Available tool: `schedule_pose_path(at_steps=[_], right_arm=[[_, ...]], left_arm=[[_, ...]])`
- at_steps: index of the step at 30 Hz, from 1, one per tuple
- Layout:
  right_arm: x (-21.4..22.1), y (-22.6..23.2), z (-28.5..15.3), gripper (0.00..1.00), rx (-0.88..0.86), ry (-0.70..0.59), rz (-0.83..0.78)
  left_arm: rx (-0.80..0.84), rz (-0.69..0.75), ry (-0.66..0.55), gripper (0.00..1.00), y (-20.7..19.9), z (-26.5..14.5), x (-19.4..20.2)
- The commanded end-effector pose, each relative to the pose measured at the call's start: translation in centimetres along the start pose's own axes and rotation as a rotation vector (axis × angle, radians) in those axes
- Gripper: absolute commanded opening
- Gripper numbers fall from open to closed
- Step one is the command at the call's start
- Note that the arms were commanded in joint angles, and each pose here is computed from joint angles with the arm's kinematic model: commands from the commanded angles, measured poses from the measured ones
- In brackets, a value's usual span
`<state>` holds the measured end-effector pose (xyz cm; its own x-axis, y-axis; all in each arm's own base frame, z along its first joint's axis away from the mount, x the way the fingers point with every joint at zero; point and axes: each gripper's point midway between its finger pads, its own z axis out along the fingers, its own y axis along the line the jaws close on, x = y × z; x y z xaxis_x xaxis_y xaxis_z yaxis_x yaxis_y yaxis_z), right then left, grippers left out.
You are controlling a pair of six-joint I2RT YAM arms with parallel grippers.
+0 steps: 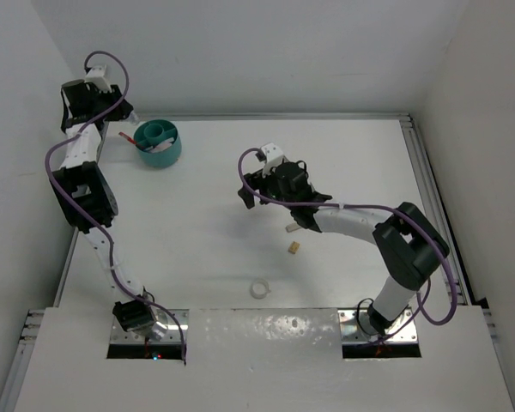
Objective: Sort the stationery into containers
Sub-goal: Place the stationery in the storage box.
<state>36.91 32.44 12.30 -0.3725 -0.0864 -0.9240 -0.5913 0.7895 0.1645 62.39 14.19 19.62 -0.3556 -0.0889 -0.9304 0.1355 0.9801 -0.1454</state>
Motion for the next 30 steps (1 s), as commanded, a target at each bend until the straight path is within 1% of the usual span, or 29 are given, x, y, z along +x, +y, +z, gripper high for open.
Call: schedule_pose_path(at_steps=[1, 2, 3, 4, 11, 14, 21, 25, 30], right_arm=[[-2.8, 0.9, 0.3, 0.84, -0.031, -0.056, 0.024], [-2.7, 0.7, 0.3, 0.83, -0.026, -0.052, 0.024], [-2.8, 0.8, 0.2, 0.83, -0.027, -0.055, 0.03], [-2.7, 0.7, 0.2, 0.83, -0.026, -0.054, 0.032], [-2.1, 0.7, -0.4, 0.83, -0.02, -0.036, 0.037], [-2.0, 0.6, -0.8, 0.83, -0.014, -0.037, 0.039], [-1.8, 0.5, -0.9, 0.83, -0.009, -0.029, 0.031], [-2.1, 0.5, -0.9, 0.83, -0.009, -0.035, 0.034], [-1.8, 0.5, -1.0, 0.83, -0.009, -0.028, 0.031]], left_arm=[[-0.027, 0.068, -0.038, 0.0, 0.7, -0.7, -1.1], [-0.032, 0.081, -0.031, 0.0, 1.0, -0.9, -0.6], [-0.032, 0.094, -0.035, 0.0, 0.6, -1.4, -0.9], [-0.031, 0.087, -0.012, 0.0, 0.6, -1.5, 0.4], [0.001, 0.089, 0.013, 0.0, -0.1, -2.0, 1.7], [0.01, 0.089, 0.002, 0.0, -0.3, -2.0, 1.3], [0.037, 0.131, -0.065, 0.0, -1.9, -2.4, -2.4], [0.064, 0.138, -0.041, 0.0, -2.9, -2.2, -1.5], [0.052, 0.112, -0.014, 0.0, -2.3, -1.7, 0.0]])
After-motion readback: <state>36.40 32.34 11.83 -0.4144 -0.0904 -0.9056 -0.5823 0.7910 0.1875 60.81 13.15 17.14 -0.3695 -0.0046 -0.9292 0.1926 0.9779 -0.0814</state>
